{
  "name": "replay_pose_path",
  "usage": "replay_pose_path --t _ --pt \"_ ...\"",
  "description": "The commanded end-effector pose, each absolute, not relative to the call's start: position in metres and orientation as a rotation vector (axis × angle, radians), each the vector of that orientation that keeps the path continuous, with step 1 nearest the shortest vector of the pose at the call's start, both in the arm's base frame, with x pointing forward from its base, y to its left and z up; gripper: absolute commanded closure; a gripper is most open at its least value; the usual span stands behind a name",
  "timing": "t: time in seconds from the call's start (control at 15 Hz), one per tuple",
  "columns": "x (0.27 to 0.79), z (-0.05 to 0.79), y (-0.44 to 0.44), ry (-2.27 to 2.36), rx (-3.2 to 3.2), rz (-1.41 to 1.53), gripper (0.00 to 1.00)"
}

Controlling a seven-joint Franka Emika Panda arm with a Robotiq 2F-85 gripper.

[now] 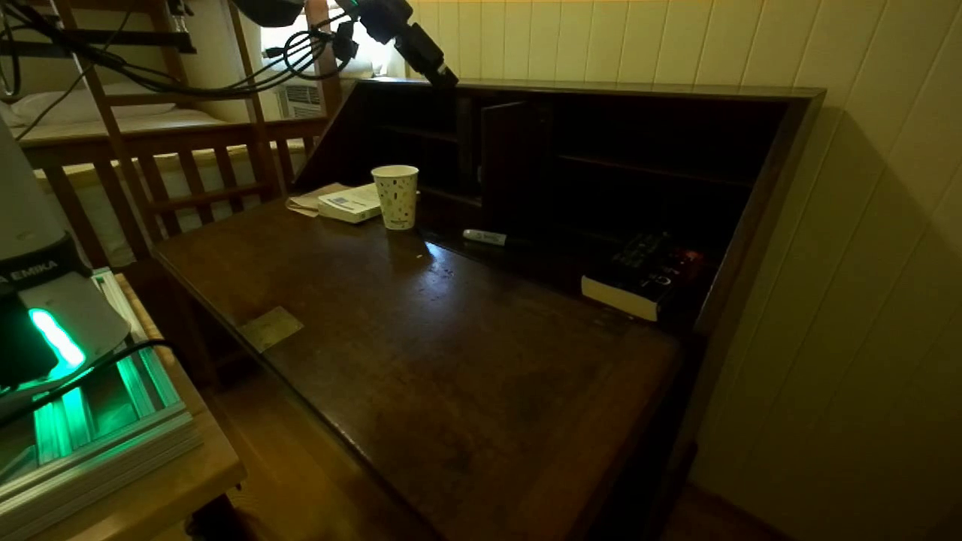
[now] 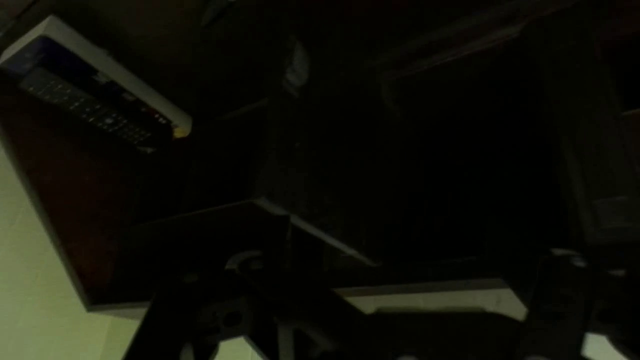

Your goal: Remove the marker from the cup, then put the cup in the cabinet and close the cabinet door

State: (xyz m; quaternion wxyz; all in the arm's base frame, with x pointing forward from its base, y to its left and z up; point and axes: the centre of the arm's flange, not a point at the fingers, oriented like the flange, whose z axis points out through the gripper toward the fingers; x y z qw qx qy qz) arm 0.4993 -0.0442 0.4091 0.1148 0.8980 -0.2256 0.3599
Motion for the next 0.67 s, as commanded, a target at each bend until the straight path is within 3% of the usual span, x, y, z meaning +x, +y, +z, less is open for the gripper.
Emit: replay_pose_path --t 0.0,0.6 --pt "0.479 0.407 -0.048 -0.663 2.846 0.985 0.00" --pt "0.452 0.361 -0.036 -0.651 3.058 0.647 0.00"
